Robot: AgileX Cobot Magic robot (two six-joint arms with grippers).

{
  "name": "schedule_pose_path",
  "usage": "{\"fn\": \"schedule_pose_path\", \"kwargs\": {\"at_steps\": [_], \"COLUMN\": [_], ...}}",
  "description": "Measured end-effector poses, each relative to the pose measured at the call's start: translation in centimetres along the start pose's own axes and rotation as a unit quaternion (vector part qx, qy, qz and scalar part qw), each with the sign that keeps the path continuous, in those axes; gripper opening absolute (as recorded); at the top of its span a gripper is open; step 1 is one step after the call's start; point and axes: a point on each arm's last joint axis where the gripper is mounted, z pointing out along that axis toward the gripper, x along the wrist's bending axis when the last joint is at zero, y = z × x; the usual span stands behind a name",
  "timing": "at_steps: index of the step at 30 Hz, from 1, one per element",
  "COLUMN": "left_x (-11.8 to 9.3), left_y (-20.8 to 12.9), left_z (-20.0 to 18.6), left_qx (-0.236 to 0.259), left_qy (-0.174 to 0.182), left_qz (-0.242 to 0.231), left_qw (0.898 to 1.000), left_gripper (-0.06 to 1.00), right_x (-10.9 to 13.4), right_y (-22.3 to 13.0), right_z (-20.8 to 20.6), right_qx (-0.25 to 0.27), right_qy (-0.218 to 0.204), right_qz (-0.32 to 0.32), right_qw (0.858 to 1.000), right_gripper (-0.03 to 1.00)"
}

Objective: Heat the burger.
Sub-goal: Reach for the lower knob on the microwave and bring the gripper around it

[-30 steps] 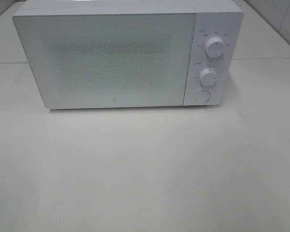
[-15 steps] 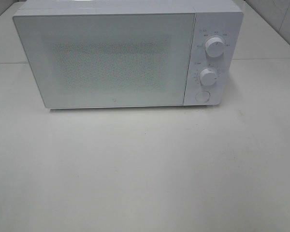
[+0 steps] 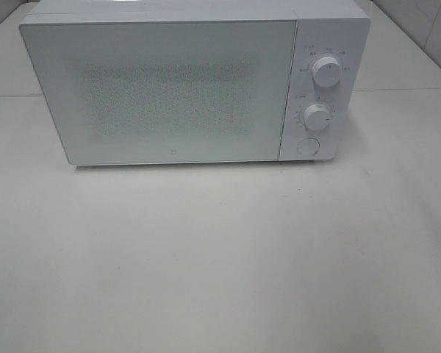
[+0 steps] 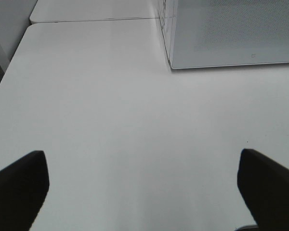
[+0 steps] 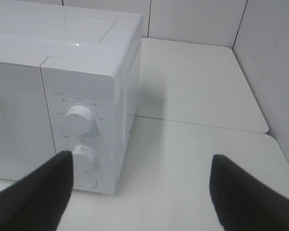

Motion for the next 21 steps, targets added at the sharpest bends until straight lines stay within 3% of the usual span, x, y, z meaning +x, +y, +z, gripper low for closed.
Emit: {"fn": "schedule_pose_path", "kwargs": {"at_steps": [12,21], "left_x": [0.0,0.0], "left_y": [0.0,0.0], "left_z": [0.0,0.0], "left_qx": [0.000,0.000], "left_qy": [0.000,0.000], "left_qz": [0.000,0.000], "left_qw": [1.000,1.000], "left_gripper": [0.99,0.99], "right_x": [0.6,0.8], "right_y": [-2.8,-5.2], "right_z": [3.6,6.7], "right_qx": [-0.032,0.007], "right_qy": [0.031,0.040], "right_qz": [0.005,0.008], "right_qw": [0.999,0.999], "right_gripper": [0.75,0.75]}}
